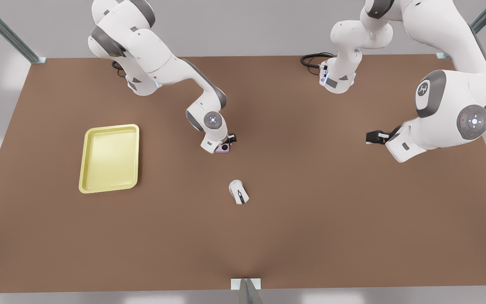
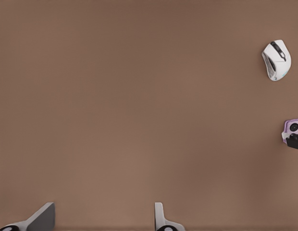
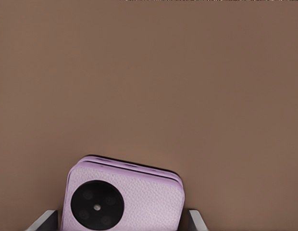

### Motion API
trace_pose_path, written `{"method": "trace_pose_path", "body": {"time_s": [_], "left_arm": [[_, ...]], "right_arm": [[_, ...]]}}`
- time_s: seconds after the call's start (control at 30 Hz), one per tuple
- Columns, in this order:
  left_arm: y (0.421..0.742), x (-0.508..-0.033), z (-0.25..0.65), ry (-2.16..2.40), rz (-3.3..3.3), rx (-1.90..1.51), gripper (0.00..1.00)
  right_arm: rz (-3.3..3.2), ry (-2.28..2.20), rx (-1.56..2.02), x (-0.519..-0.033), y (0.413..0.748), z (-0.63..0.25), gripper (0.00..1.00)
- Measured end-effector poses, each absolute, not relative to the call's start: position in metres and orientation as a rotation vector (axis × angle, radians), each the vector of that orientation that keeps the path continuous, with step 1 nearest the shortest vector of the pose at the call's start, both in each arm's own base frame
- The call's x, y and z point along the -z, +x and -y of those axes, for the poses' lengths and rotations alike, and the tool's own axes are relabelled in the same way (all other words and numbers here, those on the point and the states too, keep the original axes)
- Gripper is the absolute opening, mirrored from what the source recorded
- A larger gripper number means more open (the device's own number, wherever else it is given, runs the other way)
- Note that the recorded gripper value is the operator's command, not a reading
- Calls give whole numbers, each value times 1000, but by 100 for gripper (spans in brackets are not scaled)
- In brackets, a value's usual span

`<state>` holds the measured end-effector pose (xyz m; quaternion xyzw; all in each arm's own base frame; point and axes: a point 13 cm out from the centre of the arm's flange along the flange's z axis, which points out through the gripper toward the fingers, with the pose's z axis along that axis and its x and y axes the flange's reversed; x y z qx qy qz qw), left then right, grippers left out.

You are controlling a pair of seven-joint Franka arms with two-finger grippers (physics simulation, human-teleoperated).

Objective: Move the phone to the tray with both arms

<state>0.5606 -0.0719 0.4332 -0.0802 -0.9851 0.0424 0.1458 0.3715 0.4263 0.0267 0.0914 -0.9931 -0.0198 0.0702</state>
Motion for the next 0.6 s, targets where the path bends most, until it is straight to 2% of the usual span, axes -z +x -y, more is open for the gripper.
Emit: {"method": "trace_pose_path", "body": {"time_s": [0.03, 0.07, 0.1, 0.2, 0.3, 0.33, 0.4, 0.5, 0.57, 0.6], "left_arm": [[561, -434, 72, -232, 2838, -122, 100], [561, -434, 72, -233, 2839, -122, 100], [561, -434, 73, -233, 2839, -122, 100], [561, -434, 72, -233, 2839, -121, 100], [561, -434, 72, -233, 2838, -120, 100], [561, -434, 72, -233, 2838, -120, 100], [561, -434, 72, -233, 2838, -119, 100], [561, -436, 72, -234, 2842, -119, 100], [560, -437, 71, -230, 2842, -118, 100], [560, -437, 70, -227, 2843, -117, 100]], "right_arm": [[2988, 281, 61, -27, 372, -427, 92], [2989, 287, 63, -28, 372, -428, 81], [2989, 292, 67, -28, 373, -428, 77], [2997, 307, 82, -34, 377, -431, 76], [3033, 314, 110, -64, 399, -438, 76], [3051, 295, 116, -78, 413, -431, 76], [3098, 179, 125, -118, 463, -388, 76], [3124, -83, 100, -161, 538, -265, 76], [3099, -238, 73, -177, 568, -171, 77], [3082, -289, 57, -184, 570, -128, 77]]}}
